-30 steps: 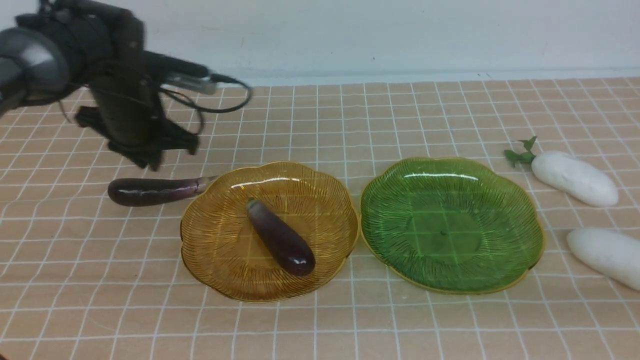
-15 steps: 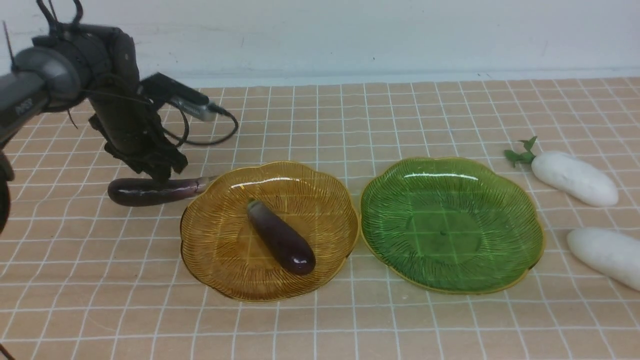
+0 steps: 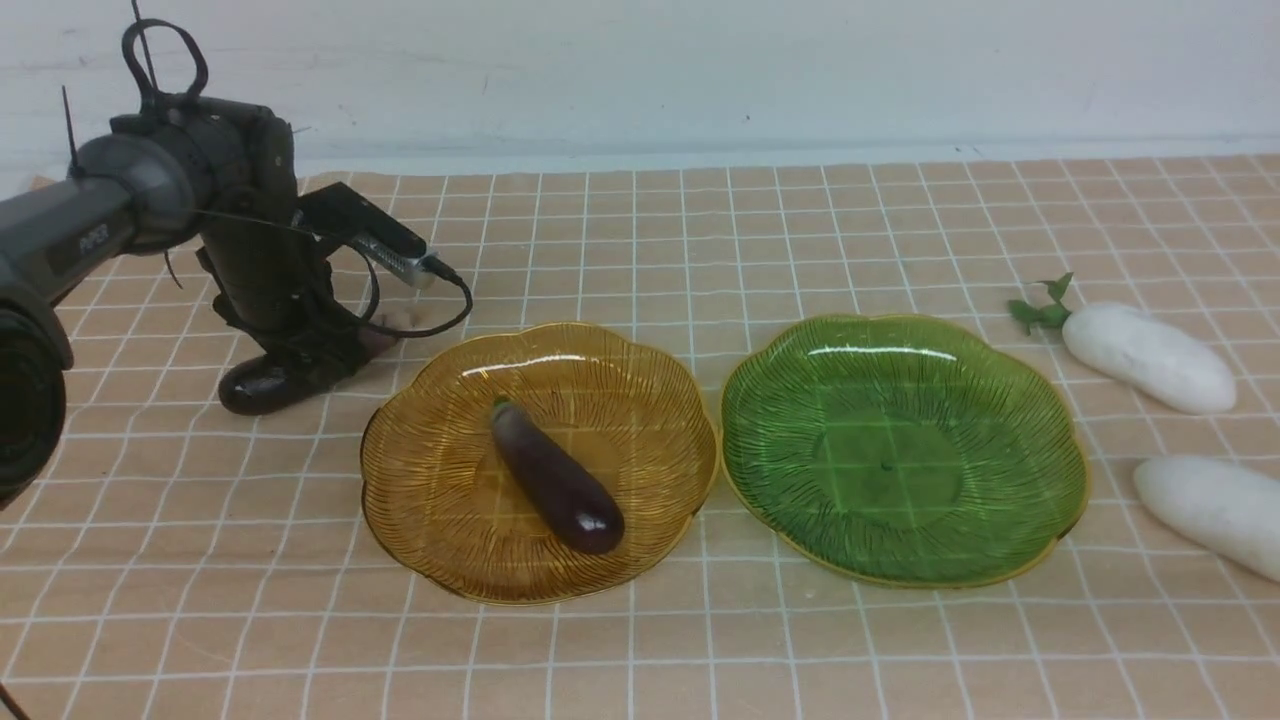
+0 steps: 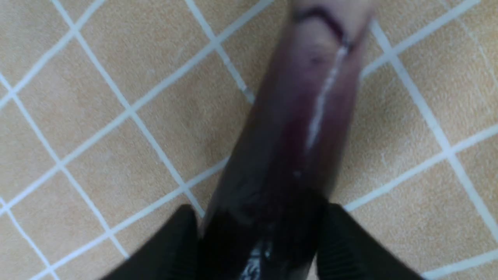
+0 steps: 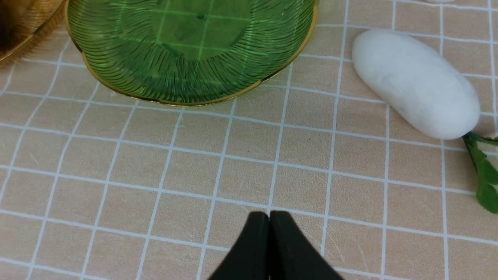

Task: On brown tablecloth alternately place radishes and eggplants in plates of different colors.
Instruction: 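Pick up the eggplant and place it in the yellow plate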

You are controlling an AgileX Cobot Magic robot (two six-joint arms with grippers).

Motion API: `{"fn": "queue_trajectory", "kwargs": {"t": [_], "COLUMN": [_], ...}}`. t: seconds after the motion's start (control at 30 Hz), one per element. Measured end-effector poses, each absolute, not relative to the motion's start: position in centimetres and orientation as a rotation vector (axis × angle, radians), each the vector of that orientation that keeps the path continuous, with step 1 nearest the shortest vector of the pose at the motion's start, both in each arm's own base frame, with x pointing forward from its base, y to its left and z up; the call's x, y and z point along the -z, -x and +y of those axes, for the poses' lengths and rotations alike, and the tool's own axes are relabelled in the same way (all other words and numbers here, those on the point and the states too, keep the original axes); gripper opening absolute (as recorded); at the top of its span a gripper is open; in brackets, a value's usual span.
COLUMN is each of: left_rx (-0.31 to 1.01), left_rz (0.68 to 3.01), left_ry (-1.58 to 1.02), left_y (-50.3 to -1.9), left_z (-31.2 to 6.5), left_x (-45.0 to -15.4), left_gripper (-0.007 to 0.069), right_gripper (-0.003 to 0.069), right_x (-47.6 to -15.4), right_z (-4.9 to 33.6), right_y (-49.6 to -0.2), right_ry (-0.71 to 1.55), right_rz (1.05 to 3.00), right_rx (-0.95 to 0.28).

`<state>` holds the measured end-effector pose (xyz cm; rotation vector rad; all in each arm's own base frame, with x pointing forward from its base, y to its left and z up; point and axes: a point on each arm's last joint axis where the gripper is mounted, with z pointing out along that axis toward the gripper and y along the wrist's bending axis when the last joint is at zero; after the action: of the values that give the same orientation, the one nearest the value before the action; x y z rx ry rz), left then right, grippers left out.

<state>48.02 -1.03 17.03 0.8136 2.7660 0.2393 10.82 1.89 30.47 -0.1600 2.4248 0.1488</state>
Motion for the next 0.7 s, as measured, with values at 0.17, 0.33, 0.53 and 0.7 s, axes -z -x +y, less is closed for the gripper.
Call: {"fn": "queue_trajectory", "kwargs": {"t": [0.17,0.33,0.53,0.7], "left_rx": [-0.266,-0.239,-0.033,0.280], "left_rz": [2.799,2.871,2.766,2.803], "left_ry": [-0.777,-0.670,-0.482,-0.360], "left_y": [-47.9,-47.2,-45.4,-43.0], "left_z": [-0.9,-1.0,-2.2,-4.4], "left_x": [-17.3,-21.6,-27.9,-28.4], "left_gripper": [0.0230,0.0227,0.0227,0.0227], "right_gripper": [-0.0011,-0.0011,-0.0011,-0.0011], "right_x": [-30.5,-30.5,-30.5,-30.5], "right_z": [1.9,1.9,1.9,1.9], "right_y": [-10.9,-10.9,-10.8,-10.8], "right_ry": [0.159,0.159,0.148,0.135], "right_rz": [2.419,2.419,2.420,2.421], "right_rx": [-0.149,-0.149,-0.158,-0.166]}}
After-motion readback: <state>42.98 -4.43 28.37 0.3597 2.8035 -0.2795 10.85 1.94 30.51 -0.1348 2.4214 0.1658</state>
